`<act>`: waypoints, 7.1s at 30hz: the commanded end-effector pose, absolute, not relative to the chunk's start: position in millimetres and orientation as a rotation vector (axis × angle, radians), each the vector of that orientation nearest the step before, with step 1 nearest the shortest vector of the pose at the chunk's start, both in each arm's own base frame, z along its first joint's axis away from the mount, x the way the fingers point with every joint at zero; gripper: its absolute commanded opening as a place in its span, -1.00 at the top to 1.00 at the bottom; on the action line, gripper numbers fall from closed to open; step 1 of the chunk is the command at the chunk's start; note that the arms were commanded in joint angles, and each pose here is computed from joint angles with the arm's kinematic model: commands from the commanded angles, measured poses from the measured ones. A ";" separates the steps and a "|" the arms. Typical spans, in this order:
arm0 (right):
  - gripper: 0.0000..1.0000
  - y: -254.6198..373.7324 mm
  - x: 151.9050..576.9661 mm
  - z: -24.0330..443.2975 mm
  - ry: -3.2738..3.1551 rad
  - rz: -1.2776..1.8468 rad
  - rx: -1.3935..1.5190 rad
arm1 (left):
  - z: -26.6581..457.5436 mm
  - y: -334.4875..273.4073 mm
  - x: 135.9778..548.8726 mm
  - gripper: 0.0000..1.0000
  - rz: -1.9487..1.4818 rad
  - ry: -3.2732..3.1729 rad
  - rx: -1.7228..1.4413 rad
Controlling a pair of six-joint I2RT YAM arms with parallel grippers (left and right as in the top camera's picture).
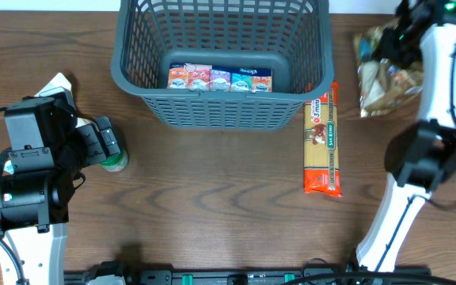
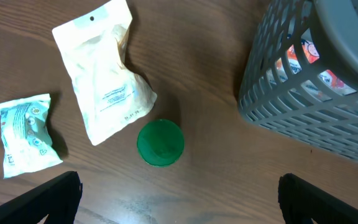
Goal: Pack container
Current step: 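Carry the gold foil bag into the basket and release it, then lower the right gripper onto the spaghetti packet and grasp it, then lift the spaghetti packet and drop it into the basket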
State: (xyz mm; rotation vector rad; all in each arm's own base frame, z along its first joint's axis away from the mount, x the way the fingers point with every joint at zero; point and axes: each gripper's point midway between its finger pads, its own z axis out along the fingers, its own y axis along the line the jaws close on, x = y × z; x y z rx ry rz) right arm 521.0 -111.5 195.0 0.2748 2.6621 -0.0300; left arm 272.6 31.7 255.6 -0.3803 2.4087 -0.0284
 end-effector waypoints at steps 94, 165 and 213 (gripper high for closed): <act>-0.99 -7.9 382.3 193.8 3.004 0.031 0.184 | 256.7 33.3 269.2 -0.97 0.000 2.430 -0.333; 0.98 -18.4 409.5 60.2 2.826 -0.082 0.296 | 257.2 33.3 269.6 -0.97 0.000 2.427 -0.333; 0.98 257.1 489.8 235.1 1.824 0.038 -1.596 | 257.1 33.2 269.5 -0.97 0.000 2.428 -0.333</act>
